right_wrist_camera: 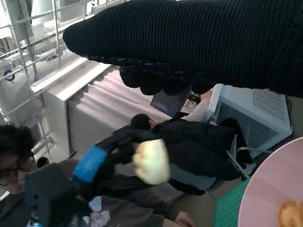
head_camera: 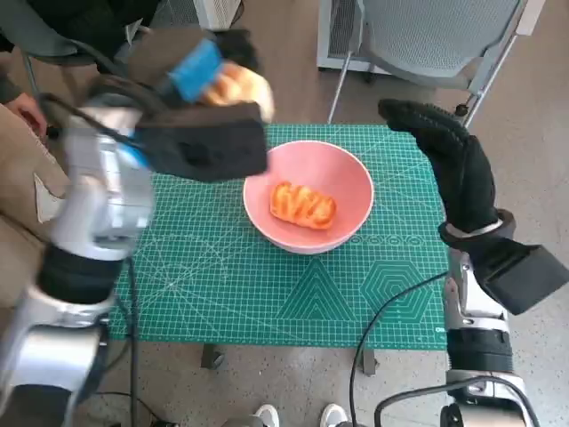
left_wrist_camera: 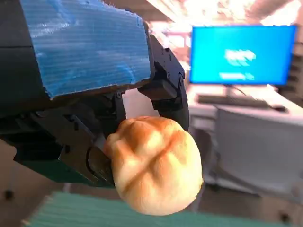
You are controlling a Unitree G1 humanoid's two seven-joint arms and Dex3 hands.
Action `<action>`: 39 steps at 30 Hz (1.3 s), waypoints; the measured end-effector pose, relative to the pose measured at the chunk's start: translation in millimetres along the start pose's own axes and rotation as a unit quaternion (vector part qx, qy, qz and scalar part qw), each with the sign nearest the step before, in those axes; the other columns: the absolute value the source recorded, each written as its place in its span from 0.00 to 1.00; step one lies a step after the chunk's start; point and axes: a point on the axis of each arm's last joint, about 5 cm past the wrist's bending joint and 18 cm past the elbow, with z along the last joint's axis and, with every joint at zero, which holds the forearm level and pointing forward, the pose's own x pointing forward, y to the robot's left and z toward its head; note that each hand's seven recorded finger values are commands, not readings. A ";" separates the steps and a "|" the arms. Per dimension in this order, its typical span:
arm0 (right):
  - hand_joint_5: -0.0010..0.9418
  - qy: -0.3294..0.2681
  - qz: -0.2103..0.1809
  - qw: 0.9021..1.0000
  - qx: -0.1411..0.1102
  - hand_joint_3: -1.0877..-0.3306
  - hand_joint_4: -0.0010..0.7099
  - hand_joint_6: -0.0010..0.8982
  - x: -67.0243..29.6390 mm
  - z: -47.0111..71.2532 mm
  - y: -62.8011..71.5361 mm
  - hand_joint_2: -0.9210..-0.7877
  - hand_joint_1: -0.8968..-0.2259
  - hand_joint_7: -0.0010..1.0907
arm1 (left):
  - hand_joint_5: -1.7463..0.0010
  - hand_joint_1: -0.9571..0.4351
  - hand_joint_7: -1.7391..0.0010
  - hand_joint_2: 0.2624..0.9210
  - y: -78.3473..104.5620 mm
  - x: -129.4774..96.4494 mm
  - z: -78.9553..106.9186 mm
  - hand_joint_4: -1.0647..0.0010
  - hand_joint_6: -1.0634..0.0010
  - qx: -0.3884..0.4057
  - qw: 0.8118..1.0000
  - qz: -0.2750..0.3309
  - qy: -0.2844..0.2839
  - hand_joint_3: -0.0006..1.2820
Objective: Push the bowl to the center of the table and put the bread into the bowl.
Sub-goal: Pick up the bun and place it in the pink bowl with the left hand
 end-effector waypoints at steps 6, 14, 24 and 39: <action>0.00 -0.002 -0.001 1.000 0.002 0.34 0.20 0.00 0.5 -0.1 -0.5 0.00 0.28 0.40 | 0.40 0.69 0.38 0.96 -23.2 11.6 19.6 0.29 0.28 -0.009 0.999 -0.039 -0.028 0.02; 0.00 -0.004 -0.004 1.000 0.000 0.35 0.21 0.00 -0.4 0.1 -1.2 0.00 0.26 0.42 | 0.29 0.69 0.48 0.97 -44.6 20.7 30.9 0.32 0.28 -0.014 0.995 -0.086 -0.048 0.03; 0.01 -0.005 -0.010 1.000 -0.002 0.35 0.21 0.00 -2.5 0.5 -1.8 0.00 0.25 0.42 | 0.21 0.69 0.54 0.97 -55.5 29.3 31.0 0.38 0.25 -0.015 0.992 -0.115 -0.046 0.05; 0.01 -0.005 -0.021 1.000 -0.010 0.35 0.22 0.00 -2.9 0.6 -1.9 0.00 0.26 0.43 | 0.95 0.47 0.98 0.80 -65.6 32.6 26.5 0.95 0.83 -0.066 0.988 -0.139 -0.008 0.05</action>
